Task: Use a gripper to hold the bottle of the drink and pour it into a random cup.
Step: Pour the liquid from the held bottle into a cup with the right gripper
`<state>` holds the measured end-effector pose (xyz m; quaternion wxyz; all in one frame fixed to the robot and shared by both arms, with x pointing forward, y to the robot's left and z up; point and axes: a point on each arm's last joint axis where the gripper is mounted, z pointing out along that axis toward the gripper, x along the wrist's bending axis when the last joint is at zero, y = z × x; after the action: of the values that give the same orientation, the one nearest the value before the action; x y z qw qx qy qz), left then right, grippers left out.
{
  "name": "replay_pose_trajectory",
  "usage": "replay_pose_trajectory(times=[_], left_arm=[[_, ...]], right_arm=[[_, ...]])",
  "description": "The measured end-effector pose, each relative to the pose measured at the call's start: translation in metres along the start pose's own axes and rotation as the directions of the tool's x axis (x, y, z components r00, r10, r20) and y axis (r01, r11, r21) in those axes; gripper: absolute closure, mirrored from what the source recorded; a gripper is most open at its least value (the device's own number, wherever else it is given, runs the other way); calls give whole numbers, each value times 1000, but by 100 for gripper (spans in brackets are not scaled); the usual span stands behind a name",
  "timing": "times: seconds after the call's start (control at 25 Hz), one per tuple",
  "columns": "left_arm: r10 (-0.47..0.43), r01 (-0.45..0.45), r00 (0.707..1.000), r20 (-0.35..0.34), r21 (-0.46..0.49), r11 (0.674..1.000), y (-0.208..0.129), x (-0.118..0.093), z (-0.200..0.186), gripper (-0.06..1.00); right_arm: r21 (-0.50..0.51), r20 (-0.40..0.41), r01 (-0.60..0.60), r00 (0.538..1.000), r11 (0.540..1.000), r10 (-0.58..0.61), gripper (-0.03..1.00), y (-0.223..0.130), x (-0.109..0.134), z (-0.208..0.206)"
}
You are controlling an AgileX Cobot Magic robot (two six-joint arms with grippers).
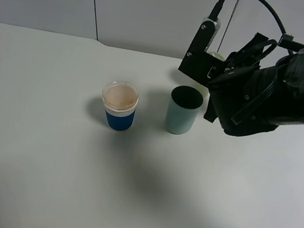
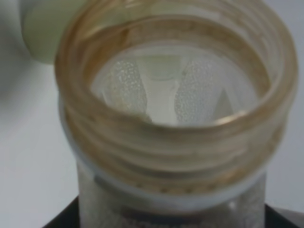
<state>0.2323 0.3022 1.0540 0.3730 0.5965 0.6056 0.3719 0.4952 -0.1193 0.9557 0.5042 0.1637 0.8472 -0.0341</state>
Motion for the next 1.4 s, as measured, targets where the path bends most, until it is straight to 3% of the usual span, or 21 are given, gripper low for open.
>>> replay_pose_trajectory(times=[0.64,1.4], left_arm=[[0,0,1000,0,0,1000,0,0,0,2],[0,0,1000,0,0,1000,0,0,0,2]], right_arm=[[-21,26,236,972,971,-236,59,4,0,-3],[4,54,381,923,924,-381,59,3,-3,-3]])
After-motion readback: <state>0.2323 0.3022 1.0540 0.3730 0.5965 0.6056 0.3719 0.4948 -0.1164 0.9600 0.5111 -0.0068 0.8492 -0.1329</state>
